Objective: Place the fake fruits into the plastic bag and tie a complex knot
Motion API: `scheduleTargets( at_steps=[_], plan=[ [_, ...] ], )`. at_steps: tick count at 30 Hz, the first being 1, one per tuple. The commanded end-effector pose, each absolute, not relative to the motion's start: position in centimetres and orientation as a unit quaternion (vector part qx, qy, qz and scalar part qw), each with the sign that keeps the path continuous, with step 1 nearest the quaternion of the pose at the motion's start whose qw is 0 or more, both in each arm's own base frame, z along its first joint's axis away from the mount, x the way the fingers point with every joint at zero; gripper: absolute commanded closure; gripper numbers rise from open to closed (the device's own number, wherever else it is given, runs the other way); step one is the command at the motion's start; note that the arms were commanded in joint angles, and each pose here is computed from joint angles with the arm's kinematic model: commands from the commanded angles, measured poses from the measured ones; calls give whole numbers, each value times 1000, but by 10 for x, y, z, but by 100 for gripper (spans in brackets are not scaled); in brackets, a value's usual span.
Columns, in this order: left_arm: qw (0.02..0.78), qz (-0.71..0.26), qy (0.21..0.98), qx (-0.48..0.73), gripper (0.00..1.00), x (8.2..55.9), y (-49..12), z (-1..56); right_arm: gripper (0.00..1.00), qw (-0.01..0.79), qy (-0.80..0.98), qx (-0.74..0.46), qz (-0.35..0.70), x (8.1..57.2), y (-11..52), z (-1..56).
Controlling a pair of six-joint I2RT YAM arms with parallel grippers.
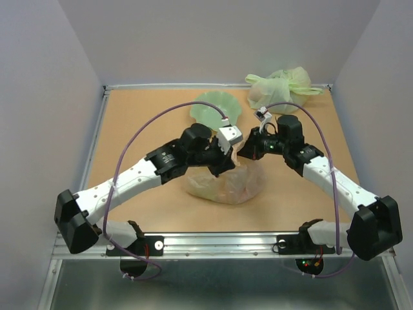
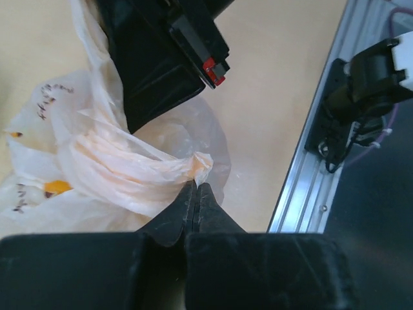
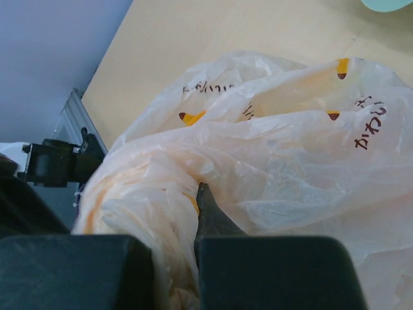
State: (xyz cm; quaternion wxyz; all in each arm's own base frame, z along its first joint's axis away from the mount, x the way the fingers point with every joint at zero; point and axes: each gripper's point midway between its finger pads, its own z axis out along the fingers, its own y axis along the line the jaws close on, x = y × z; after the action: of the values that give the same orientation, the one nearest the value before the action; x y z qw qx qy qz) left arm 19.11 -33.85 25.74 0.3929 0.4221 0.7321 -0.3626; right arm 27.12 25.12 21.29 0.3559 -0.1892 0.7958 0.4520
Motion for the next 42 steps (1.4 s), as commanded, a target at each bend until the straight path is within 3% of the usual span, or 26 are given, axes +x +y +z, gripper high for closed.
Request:
scheduleTargets(
  at_steps=[1,8,16,19,24,29,35,40,42],
  plan=[
    [410,-308,778,363,100,215,-353,224,100,402,773,-168,461,285,253,249],
    [408,-185,841,303,100,255,-338,159,100,407,768,-163,467,275,249,255],
    [435,-188,851,225,100,282,-322,148,99,380,754,-145,516,251,253,250],
    [443,-299,819,208,100,283,-343,168,100,362,743,-130,548,242,257,244],
    [431,-386,791,200,100,276,-362,182,100,354,714,-113,593,236,267,246],
    [378,-542,720,212,100,241,-384,213,100,344,706,-95,612,232,272,244],
    [368,-634,661,164,100,234,-383,238,100,329,709,-101,616,220,272,236],
    [355,-634,667,162,100,236,-385,229,46,346,741,-187,544,219,257,228],
    [353,-633,670,160,100,237,-384,225,38,368,754,-216,499,223,241,238]
  ],
)
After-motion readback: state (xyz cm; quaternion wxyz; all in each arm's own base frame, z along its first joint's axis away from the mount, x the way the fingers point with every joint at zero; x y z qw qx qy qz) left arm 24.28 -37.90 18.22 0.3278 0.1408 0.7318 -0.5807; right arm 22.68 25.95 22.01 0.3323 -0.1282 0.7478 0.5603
